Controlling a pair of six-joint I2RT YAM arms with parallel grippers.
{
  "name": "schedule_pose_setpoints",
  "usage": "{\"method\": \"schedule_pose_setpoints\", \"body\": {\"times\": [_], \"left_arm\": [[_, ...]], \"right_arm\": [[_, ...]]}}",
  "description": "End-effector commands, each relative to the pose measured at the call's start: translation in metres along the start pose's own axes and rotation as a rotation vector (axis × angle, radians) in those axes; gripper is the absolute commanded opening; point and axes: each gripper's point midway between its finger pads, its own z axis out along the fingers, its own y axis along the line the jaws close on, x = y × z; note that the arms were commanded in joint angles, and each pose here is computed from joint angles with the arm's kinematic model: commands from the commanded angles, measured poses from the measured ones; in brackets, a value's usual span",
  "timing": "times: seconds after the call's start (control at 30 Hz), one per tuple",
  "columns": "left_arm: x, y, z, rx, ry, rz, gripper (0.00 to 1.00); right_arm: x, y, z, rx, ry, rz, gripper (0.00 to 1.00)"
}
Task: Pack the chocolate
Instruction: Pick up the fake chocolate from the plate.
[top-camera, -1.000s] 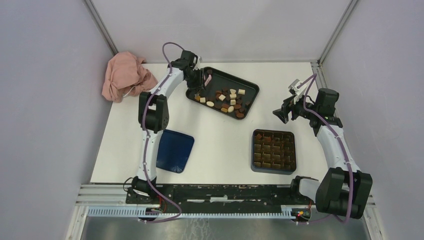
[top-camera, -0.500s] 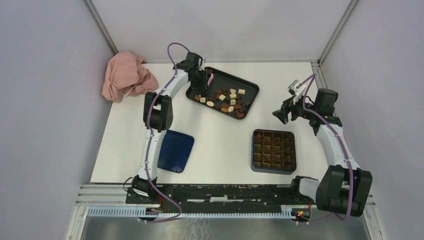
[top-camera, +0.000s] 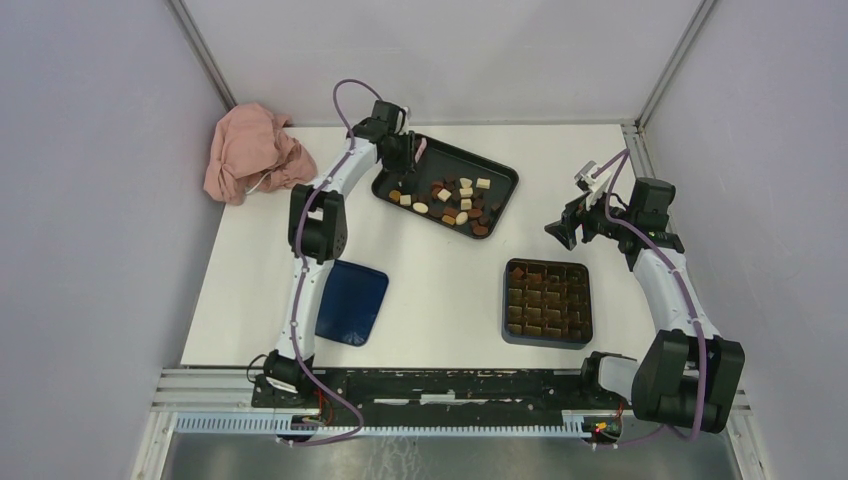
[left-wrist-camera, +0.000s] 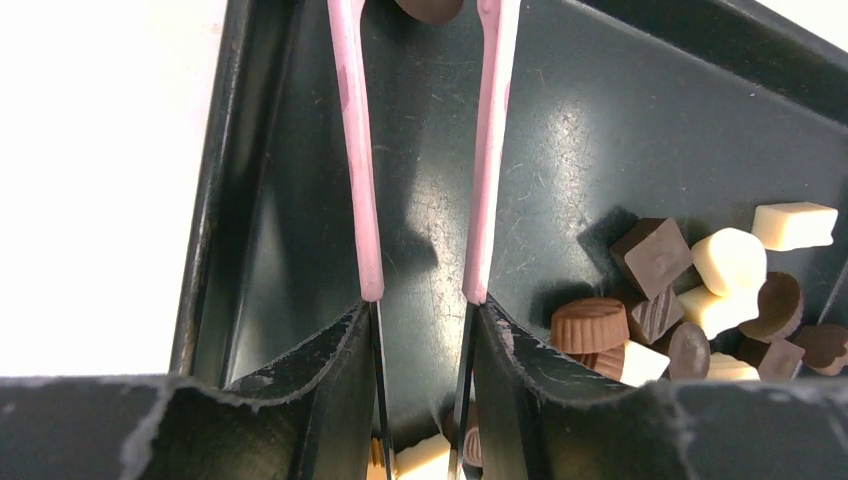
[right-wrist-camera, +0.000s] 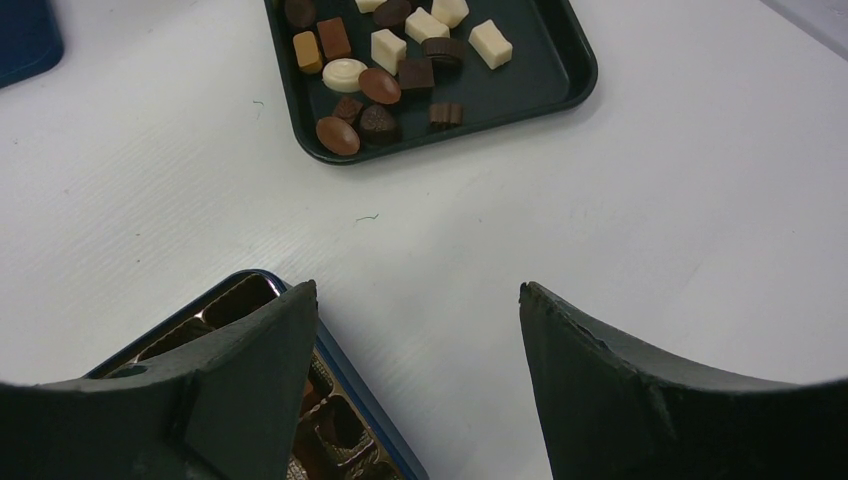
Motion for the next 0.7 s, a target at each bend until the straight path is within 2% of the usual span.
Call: {"method": "schedule_pose_setpoints", "body": {"times": [0.0, 0.4, 0.67], "left_arm": [[-0.0115, -0.0059, 0.0119, 0.008, -0.047, -0.022, 0.43], [-0.0114, -0.0012, 0.0180, -0.013, -0.051, -0.029, 0.44], [-0.0158, -0.0027, 0.0180, -0.010, -0.064, -0.032, 0.39]], "right_arm": [[-0.0168, -0.0071, -0.0020, 0.008, -0.029, -0.044, 0.79], [-0.0183, -0.0058, -0.0024, 0.002, -0.032, -0.050, 0.79], [-0.0175, -0.0058, -0.0024, 0.001, -0.030, -0.050, 0.80]]}}
